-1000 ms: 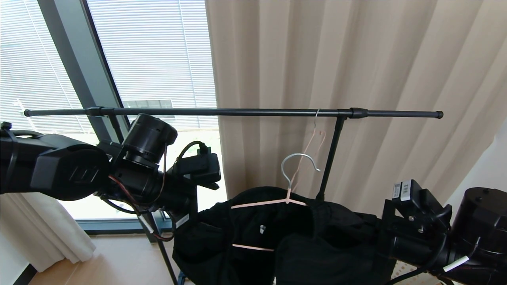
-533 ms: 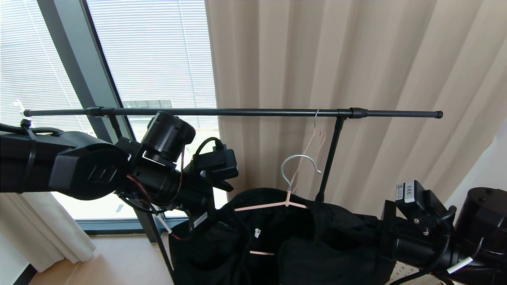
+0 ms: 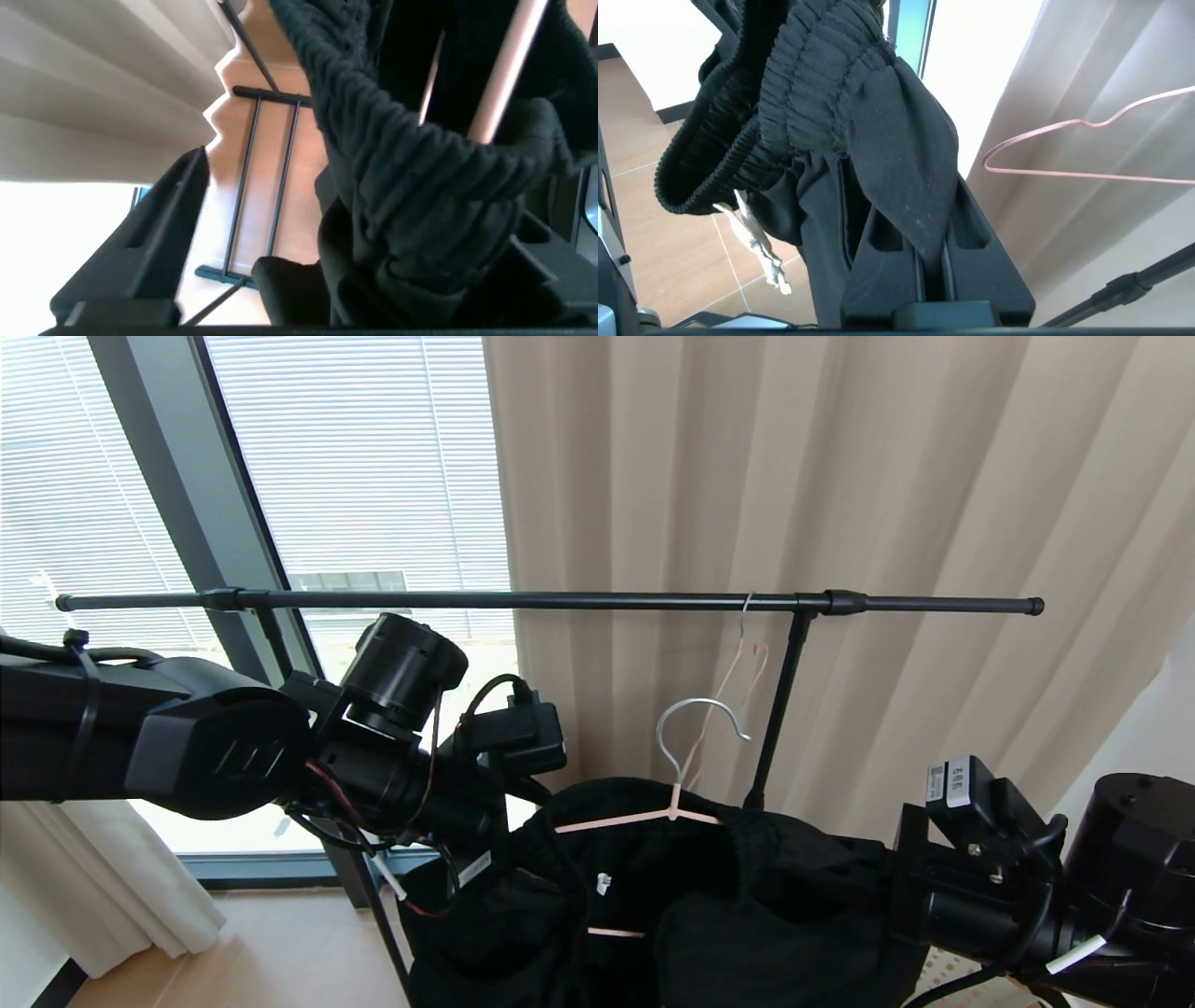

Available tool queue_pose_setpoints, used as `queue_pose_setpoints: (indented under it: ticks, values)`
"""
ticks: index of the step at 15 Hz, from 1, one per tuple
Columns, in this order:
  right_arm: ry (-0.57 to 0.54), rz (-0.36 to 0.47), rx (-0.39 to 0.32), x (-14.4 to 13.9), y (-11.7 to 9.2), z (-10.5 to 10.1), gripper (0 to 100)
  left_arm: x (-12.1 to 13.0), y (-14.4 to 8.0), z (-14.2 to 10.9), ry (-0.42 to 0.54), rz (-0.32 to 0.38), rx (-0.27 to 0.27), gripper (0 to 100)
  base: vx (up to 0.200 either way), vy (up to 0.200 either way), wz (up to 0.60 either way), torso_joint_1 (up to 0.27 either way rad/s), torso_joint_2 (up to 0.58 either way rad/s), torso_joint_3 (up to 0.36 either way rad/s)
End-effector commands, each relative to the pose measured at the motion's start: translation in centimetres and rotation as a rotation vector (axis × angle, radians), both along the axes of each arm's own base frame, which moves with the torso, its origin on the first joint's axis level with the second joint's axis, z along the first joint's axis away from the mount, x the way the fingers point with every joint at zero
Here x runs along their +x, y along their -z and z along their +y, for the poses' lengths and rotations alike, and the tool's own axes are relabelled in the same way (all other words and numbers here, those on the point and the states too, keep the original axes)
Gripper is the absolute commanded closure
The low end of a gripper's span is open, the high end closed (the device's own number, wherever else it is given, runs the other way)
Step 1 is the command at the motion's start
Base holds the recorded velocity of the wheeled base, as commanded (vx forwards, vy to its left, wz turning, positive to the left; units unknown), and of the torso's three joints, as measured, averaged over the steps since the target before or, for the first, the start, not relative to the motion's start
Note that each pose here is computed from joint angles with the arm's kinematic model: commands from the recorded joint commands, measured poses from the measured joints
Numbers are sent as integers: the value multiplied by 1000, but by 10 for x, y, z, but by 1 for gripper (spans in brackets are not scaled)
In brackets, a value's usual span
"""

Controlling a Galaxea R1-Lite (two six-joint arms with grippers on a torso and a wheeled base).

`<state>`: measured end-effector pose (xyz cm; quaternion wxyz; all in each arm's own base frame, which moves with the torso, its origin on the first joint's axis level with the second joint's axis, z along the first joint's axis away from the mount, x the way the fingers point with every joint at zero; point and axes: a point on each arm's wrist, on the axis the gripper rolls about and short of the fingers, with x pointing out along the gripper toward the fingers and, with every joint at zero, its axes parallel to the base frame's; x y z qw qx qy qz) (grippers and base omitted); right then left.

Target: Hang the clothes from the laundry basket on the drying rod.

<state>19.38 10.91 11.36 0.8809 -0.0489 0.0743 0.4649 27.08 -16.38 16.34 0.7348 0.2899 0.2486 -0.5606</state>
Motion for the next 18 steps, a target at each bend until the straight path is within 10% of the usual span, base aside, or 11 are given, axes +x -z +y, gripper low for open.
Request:
queue_pose_setpoints:
  ticks: [1,11,12,18]
  values:
    - [-2,8,-1,1,2,1,100,-2,0,0,5,3,-1,100,0,0,0,0,0,0]
    - [-2,19,-10,3,5,3,100,-11,-3,4,8,-50,-31,100,0,0,0,0,0,0]
    - [-2,19,-10,3,5,3,0,-12,-3,5,3,-47,-32,100,0,0,0,0,0,0]
    - [51,-10,1,2,-2,-13,0,-16,-18,18,-40,-80,-59,100,0,0,0,0,0,0]
